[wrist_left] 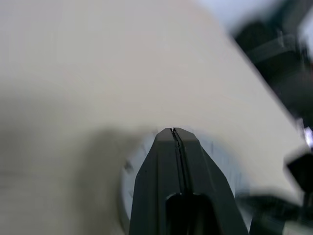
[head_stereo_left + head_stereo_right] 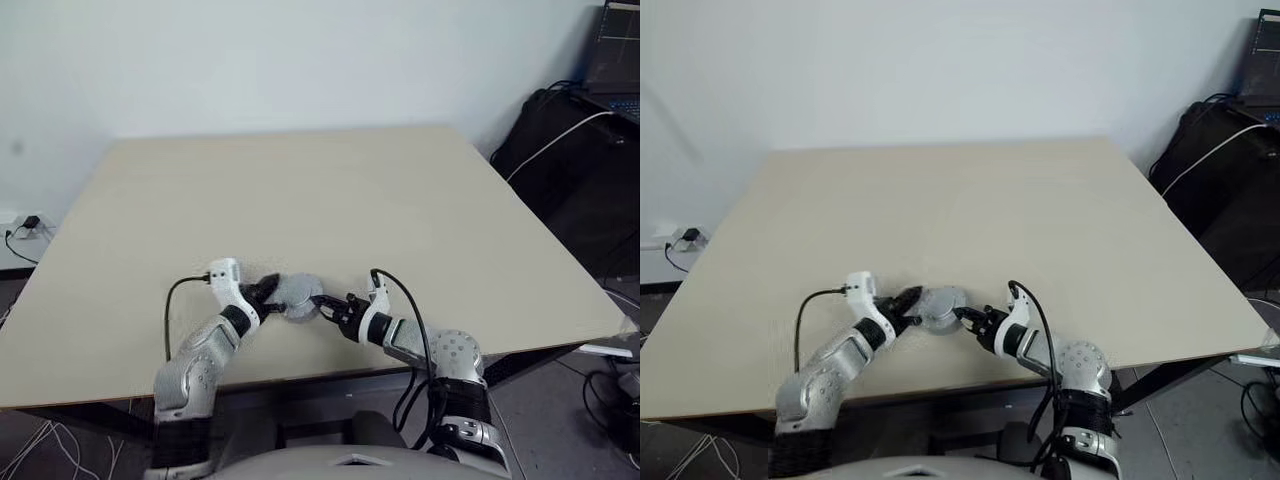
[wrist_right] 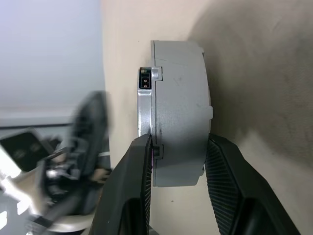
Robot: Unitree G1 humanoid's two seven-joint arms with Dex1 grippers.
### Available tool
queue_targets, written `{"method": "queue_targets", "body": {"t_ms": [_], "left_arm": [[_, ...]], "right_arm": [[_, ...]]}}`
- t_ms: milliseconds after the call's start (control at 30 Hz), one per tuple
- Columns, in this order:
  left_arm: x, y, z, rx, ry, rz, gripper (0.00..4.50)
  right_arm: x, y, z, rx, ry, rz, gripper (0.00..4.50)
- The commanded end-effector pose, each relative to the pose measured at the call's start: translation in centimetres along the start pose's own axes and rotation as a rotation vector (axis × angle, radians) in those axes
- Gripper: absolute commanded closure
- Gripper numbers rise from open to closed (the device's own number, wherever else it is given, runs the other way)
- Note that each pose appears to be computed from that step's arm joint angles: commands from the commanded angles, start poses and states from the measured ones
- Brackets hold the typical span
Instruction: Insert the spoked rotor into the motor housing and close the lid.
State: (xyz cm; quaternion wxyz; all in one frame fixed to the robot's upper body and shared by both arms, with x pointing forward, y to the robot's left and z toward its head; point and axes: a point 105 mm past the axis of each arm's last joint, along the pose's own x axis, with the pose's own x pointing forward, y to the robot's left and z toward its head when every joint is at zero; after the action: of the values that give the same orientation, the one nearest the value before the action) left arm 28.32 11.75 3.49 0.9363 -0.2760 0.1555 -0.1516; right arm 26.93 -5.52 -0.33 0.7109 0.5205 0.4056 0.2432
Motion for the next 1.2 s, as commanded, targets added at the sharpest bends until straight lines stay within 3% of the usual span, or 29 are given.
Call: {"method": "queue_targets", "body": {"t_ms": [33,100,200,367,600,1167,1200], "left_arm": [[-1.6,-0.3,1.7,-0.073,-0.120,0.029,4.50],[-2.6,-0.4,0.9,-0.156,-0.121,0.015,4.50],[-3.8,-0.5,-0.5,-0.440,-0.160,-0.013,3.88],[-4.6,-2.8,-2.9,-0.725,-0.141,-0.130,2.25],[-4.6,-3.8,-1.8,-0.873,-0.228,-0.232,0.00],[-3.5,-4.8,-1.8,-1.008,-0.234,-0.298,0.00],[-3.5,-4.8,-1.8,-1.013,-0.235,-0.298,0.17]], "right_arm": [[1.0,3.0,-0.9,0.031,-0.018,0.130,3.25],[0.9,3.3,-0.7,0.037,-0.028,0.142,3.25],[0.6,4.6,-0.2,0.048,-0.054,0.198,3.28],[0.3,7.5,0.2,0.033,-0.064,0.312,3.28],[0.3,9.4,-0.1,0.011,-0.027,0.363,3.28],[-0.9,9.7,-3.3,-0.019,0.143,0.384,3.28],[-0.9,9.6,-3.3,-0.018,0.143,0.381,3.28]]}}
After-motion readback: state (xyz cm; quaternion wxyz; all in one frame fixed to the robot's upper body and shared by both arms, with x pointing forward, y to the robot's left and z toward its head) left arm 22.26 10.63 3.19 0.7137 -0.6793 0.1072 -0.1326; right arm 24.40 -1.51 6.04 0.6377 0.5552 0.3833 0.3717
